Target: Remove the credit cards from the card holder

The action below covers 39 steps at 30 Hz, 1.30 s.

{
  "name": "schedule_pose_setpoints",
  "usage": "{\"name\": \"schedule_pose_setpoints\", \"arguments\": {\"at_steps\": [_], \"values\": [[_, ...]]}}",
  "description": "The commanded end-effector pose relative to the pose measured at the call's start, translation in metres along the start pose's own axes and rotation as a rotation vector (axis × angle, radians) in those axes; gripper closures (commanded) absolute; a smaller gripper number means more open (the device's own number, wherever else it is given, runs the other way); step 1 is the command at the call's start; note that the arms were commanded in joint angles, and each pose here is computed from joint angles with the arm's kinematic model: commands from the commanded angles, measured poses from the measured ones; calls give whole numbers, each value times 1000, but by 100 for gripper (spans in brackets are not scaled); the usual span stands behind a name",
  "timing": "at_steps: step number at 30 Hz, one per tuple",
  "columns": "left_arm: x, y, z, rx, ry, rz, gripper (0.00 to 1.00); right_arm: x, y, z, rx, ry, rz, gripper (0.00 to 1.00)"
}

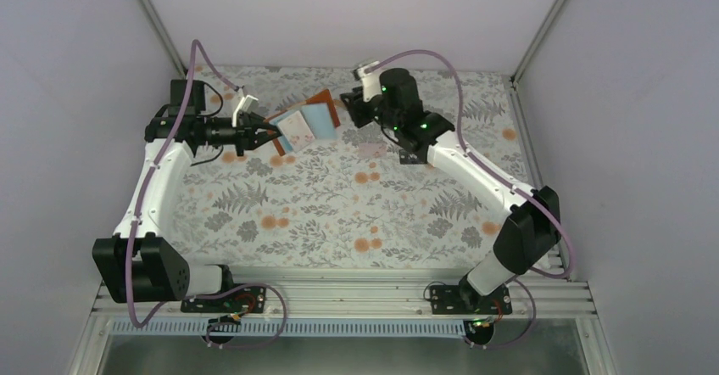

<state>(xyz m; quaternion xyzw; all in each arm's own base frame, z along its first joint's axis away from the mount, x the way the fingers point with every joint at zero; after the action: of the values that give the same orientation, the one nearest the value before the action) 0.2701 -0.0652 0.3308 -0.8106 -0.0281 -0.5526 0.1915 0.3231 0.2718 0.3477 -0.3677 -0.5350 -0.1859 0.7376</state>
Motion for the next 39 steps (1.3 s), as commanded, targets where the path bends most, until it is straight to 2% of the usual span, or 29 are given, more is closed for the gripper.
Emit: {"name": "schedule_pose_setpoints", "arguments": {"at_steps": [1, 5, 8, 12, 15, 17, 20, 24, 27, 33, 39], "values": [[10, -1, -2, 21, 32, -23, 98, -6, -15, -44, -233, 107, 21, 62], [4, -2, 20, 238, -18, 36, 97, -11, -24, -52, -288, 90, 48, 60], [0, -3, 34, 371, -43, 67, 98, -5, -31, -43, -216, 65, 55, 58], [-1, -3, 39, 419, -48, 83, 98, 1, -33, 20, 8, -66, 41, 63], [-1, -2, 39, 405, -51, 80, 98, -4, -33, 89, 347, -188, -1, 63], [0, 0, 36, 368, -50, 71, 97, -2, -28, 110, 484, -176, -40, 62], [2, 1, 29, 292, -37, 54, 98, 4, -7, 107, 402, -131, -51, 52], [4, 3, 21, 201, -19, 32, 98, 13, 7, 101, 322, -112, -60, 44], [5, 4, 18, 163, -14, 25, 98, 6, 20, 90, 281, -94, -24, 43], [9, 1, 10, 161, 30, 20, 98, 3, 19, 74, 246, -107, -9, 42], [17, -3, -5, 91, 88, -1, 98, 7, 11, 74, 241, -135, -10, 41]]}}
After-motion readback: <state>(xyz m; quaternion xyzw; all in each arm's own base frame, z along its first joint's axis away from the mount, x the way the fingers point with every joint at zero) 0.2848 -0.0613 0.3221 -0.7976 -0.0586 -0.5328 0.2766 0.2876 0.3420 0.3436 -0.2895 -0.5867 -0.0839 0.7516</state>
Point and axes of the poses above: each gripper's point midway between its finger pads, its own y axis out along the fingers, its own z axis along the line the jaws close on, x = y × z, the point moved 9 cm from there along -y, back along the fingers, and after that the axes turned 2 degrees about y, right-handed, at the moved point
